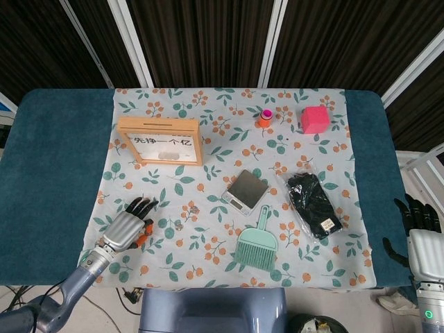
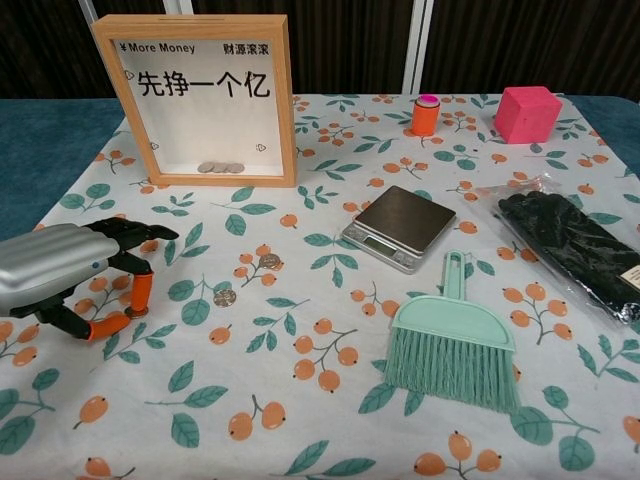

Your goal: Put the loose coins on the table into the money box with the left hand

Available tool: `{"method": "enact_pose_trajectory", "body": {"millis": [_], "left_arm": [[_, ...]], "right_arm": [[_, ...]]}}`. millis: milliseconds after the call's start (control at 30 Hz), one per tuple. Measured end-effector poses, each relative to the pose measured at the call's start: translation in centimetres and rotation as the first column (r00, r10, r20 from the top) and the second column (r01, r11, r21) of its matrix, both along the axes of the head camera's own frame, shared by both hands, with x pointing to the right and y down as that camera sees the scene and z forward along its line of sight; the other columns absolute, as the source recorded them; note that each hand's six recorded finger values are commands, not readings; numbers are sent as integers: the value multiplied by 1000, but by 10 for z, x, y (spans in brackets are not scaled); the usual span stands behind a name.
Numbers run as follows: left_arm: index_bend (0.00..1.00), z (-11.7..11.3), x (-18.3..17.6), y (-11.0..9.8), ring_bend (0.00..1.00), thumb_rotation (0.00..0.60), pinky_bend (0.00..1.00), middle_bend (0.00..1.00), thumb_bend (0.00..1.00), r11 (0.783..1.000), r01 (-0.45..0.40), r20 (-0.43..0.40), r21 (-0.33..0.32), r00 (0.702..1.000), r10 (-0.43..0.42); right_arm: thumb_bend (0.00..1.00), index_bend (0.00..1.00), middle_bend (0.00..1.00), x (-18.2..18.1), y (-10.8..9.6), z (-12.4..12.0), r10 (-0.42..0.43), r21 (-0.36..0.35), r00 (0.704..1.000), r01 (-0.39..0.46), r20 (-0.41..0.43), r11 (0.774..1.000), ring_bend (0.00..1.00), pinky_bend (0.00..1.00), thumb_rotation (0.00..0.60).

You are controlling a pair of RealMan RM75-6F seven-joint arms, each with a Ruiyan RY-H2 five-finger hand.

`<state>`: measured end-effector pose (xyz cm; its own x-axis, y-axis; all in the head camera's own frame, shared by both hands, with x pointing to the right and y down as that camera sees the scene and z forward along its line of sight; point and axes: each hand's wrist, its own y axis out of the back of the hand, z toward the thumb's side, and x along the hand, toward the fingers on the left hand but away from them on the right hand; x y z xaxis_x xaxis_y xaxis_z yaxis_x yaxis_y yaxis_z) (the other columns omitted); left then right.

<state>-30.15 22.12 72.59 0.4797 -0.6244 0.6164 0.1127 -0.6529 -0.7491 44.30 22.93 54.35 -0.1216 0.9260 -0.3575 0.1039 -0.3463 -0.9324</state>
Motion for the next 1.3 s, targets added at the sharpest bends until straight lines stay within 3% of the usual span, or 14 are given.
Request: {"method": "enact_pose_trajectory", "body": {"millis": [1300], "left_arm": [[608,5,12,-26,0,600,0,58,518,990,-56,47,133,998,50]], "right_arm": [[394,117,27,-1,0,2,-1,-13,1000,1,15,1000,39,0,600]]}}
